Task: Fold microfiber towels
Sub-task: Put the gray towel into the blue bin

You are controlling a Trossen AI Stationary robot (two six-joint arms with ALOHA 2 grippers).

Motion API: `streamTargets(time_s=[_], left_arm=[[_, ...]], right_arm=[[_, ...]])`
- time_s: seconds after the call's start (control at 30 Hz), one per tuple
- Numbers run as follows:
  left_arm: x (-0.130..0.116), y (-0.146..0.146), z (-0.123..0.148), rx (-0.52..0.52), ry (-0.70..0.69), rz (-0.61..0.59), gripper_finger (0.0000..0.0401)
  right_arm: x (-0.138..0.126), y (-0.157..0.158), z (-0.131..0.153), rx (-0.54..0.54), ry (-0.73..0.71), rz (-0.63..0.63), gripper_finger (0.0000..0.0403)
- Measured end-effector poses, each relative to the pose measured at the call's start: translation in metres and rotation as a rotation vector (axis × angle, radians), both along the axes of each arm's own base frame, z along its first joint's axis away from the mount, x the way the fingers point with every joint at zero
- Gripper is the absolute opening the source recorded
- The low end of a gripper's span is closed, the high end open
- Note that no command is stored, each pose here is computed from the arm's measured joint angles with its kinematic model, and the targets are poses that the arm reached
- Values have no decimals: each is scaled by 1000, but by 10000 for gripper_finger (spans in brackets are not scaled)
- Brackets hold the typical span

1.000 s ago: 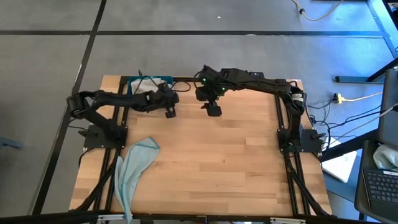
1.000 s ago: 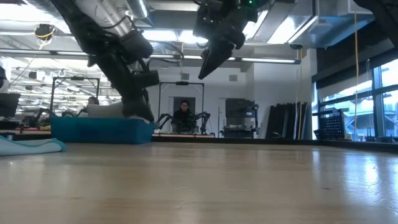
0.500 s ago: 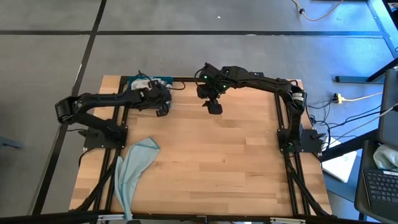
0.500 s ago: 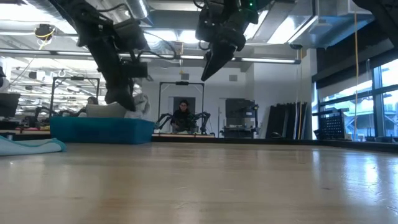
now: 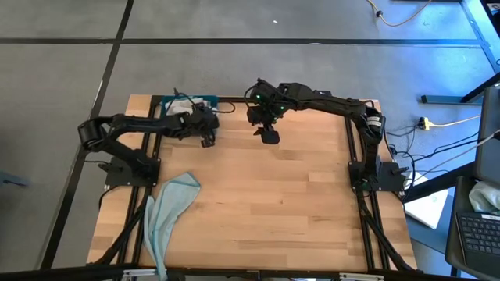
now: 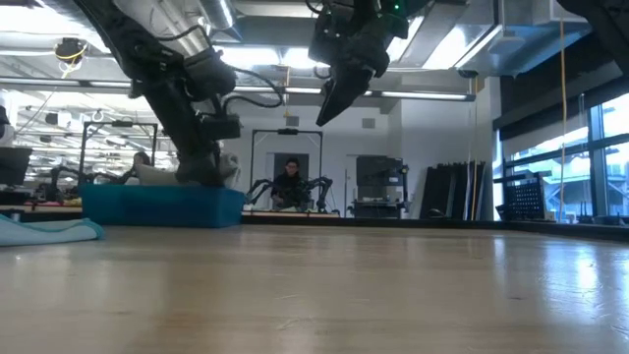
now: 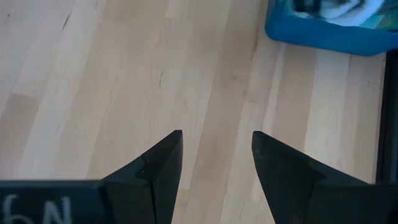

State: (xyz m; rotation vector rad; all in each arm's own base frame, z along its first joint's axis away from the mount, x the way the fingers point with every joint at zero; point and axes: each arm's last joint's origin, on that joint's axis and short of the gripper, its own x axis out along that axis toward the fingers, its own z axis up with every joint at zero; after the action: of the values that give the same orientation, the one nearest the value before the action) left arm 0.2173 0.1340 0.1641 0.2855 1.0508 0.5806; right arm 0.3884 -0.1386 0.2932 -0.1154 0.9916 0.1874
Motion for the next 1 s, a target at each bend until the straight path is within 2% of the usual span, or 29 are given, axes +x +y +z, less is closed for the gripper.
streamTargets(time_s=[0.23, 0.37, 0.47, 0.53, 0.63, 0.73, 0.9, 1.0], left_arm=[[-13, 5, -4, 45, 158, 72, 43], [-17, -3, 9, 60, 128, 68, 43], [-19, -8, 24, 93, 52, 56, 43], [-19, -10, 30, 76, 1, 38, 43], [-19, -8, 27, 18, -28, 34, 43], [-19, -7, 17, 7, 40, 44, 43], [-31, -9, 21, 101, 191, 106, 43], [-36, -5, 34, 192, 155, 160, 43]], right_arm=[[-1, 0, 0, 4, 6, 0, 195], [0, 0, 0, 4, 3, 2, 195], [0, 1, 0, 33, -12, 20, 195], [0, 2, 0, 46, -18, 29, 195], [1, 2, 1, 57, -25, 38, 195], [1, 2, 1, 62, -25, 40, 195], [0, 3, 0, 68, -15, 39, 195], [1, 2, 1, 63, -27, 40, 195]])
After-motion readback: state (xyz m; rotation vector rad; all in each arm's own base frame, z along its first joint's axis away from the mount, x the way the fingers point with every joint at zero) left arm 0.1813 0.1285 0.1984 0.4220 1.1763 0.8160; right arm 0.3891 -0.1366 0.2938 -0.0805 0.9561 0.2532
